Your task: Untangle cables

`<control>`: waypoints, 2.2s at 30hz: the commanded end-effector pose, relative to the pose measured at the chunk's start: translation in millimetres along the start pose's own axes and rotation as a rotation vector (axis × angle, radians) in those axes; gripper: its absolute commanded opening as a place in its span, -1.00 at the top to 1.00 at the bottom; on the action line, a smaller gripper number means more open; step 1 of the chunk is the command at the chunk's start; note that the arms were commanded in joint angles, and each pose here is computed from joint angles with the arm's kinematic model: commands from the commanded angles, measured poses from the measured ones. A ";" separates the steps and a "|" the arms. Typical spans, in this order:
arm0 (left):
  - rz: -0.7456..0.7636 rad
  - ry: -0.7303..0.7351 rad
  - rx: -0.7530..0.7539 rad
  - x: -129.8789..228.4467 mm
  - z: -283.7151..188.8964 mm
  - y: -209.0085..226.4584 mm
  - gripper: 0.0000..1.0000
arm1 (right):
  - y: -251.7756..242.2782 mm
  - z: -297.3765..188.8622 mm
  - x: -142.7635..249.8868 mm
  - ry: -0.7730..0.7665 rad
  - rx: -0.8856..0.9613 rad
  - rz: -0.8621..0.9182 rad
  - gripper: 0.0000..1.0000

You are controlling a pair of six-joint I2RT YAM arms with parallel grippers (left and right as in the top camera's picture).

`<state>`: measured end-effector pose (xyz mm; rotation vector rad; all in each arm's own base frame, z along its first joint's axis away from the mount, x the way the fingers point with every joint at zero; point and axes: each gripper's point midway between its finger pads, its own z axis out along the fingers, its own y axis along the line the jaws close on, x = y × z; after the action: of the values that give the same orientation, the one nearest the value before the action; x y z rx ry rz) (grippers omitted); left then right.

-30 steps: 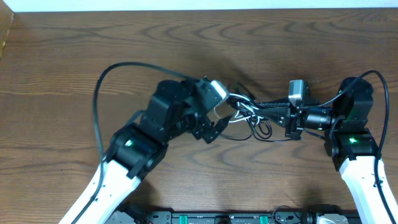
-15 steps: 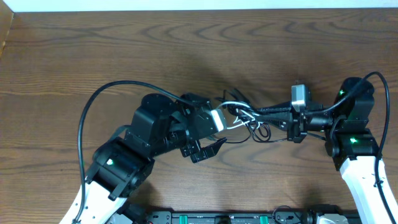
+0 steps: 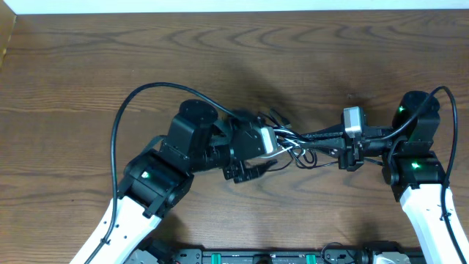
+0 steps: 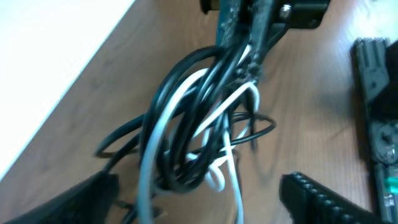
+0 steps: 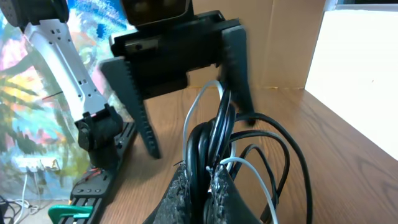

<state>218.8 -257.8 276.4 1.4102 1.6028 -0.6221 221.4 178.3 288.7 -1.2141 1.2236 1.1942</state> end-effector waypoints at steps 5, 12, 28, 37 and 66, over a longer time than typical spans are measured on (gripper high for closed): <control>0.017 -0.076 0.105 -18.2 -0.2 -13.3 -0.20 | 4.0 1.4 -7.9 -0.008 -0.024 -0.049 0.98; 0.007 -0.094 0.161 -18.7 9.0 -17.0 -0.21 | 3.9 1.5 -8.0 -0.008 -0.024 -0.050 0.98; 0.012 -0.097 0.120 -20.5 13.1 -6.8 0.85 | -1.2 1.5 -6.3 0.003 0.005 -0.053 0.98; -0.386 0.016 -0.336 4.7 5.2 71.5 0.85 | -5.1 1.3 -5.0 0.012 0.027 -0.053 0.98; -0.614 0.107 -0.582 41.8 -14.2 98.6 0.85 | -43.0 -13.2 -7.1 0.024 0.238 0.156 0.70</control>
<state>310.1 -195.0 249.5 0.4811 2.1491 -0.3352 251.5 170.0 291.1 -1.0693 1.3744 1.1246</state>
